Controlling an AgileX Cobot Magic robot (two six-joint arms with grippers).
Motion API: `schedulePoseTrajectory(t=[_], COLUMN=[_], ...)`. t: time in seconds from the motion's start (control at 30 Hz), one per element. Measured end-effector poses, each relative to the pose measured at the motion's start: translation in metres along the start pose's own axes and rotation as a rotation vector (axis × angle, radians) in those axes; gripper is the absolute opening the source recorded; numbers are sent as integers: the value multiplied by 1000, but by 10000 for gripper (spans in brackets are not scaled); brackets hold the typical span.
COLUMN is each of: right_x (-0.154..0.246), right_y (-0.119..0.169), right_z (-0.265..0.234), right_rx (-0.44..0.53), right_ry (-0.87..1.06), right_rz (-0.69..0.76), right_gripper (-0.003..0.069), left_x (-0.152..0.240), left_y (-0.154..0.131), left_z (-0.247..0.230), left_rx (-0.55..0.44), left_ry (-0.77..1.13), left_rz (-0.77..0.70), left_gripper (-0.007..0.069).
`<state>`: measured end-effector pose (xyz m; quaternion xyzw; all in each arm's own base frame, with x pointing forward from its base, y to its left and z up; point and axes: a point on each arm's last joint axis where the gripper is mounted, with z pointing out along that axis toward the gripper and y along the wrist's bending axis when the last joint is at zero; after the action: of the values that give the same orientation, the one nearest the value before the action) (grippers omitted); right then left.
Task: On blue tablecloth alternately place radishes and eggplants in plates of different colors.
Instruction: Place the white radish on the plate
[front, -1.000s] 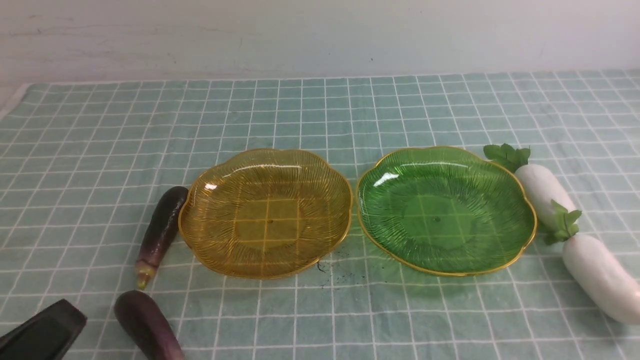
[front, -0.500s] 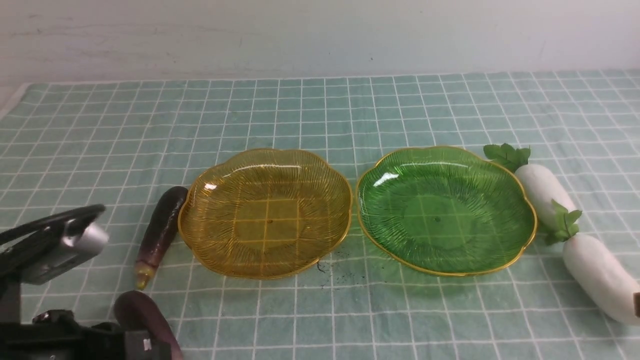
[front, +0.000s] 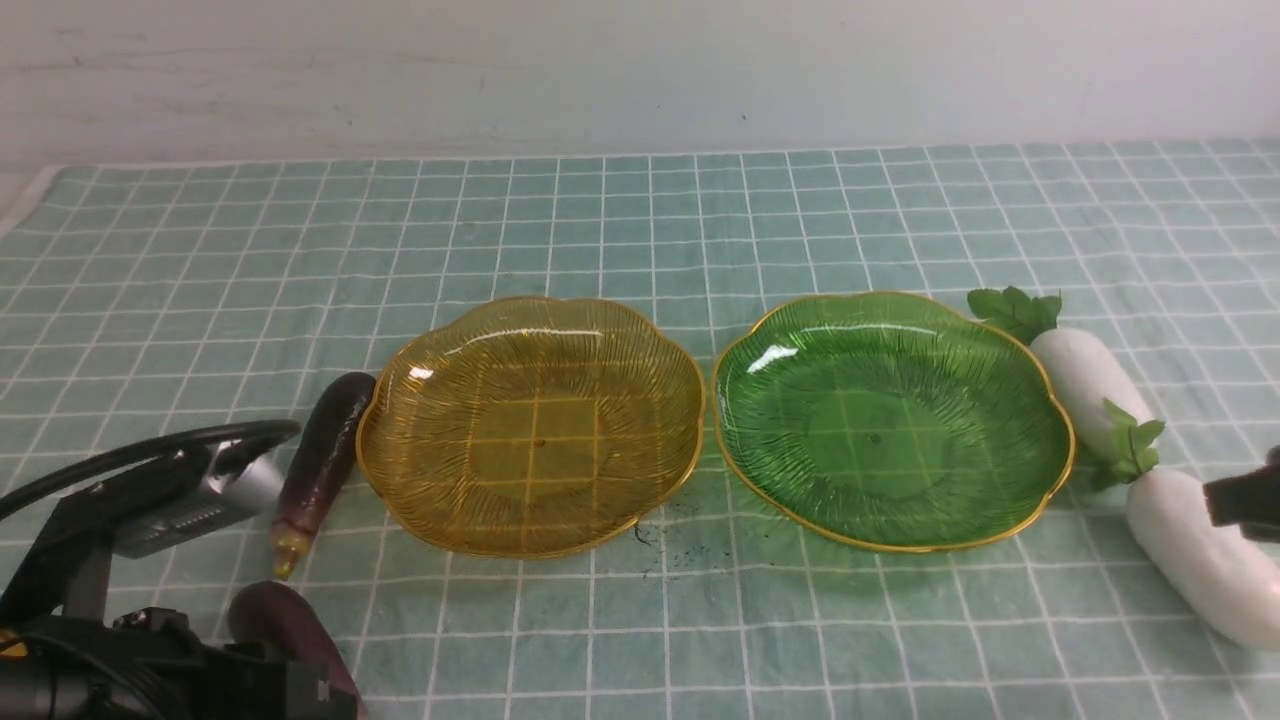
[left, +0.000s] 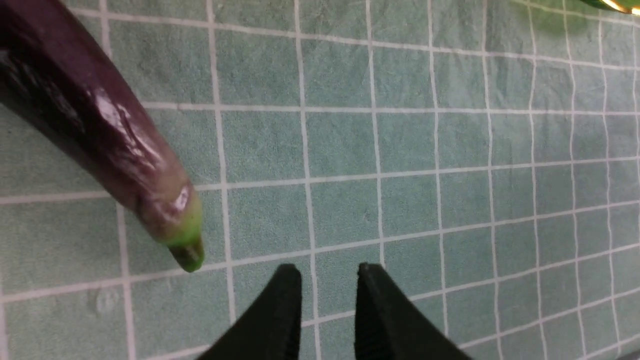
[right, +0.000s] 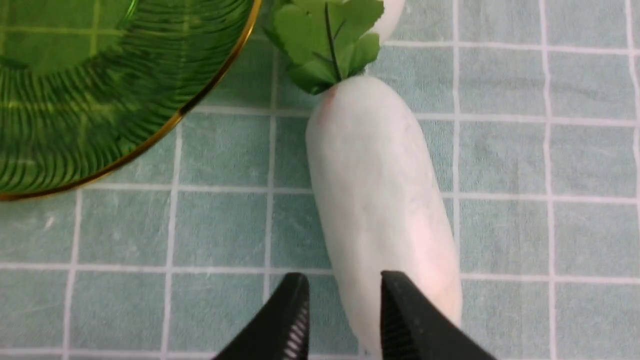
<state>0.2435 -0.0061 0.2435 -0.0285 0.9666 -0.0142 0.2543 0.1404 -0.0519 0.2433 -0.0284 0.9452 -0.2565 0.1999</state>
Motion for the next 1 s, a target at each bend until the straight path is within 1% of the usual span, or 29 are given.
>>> schedulePoseTrajectory(t=[0.03,0.13,0.17,0.2,0.3,0.37,0.47,0.73,0.87,1.0], right_x=[-2,-5,-6,-6,-4,-3,-1,6,8,2], right_y=[0,-1,-1,-2,-4,-5,-6,-6,-6,-7], right_z=[6,21,29,29,48,59,74,94,95,89], right_rx=[0,3,7,10,28,40,50,40,40,45], right_ry=[1,17,30,30,73,98,130,203,227,288], right_rz=[0,-7,-16,-21,-62,-96,-131,-138,-108,-73], right_gripper=[260,377,426,435,532,564,579,577,489,480], left_x=[0,0,0,0,0,0,0,0,0,0], left_y=[0,0,0,0,0,0,0,0,0,0], left_z=[0,0,0,0,0,0,0,0,0,0], left_rx=[-2,-2,-2,-2,-2,-2,-2,-2,-3,-3], left_ry=[0,0,0,0,0,0,0,0,0,0], left_rz=[2,5,5,5,5,5,5,5,5,5], left_gripper=[179,217,232,234,248,248,248,248,248,248])
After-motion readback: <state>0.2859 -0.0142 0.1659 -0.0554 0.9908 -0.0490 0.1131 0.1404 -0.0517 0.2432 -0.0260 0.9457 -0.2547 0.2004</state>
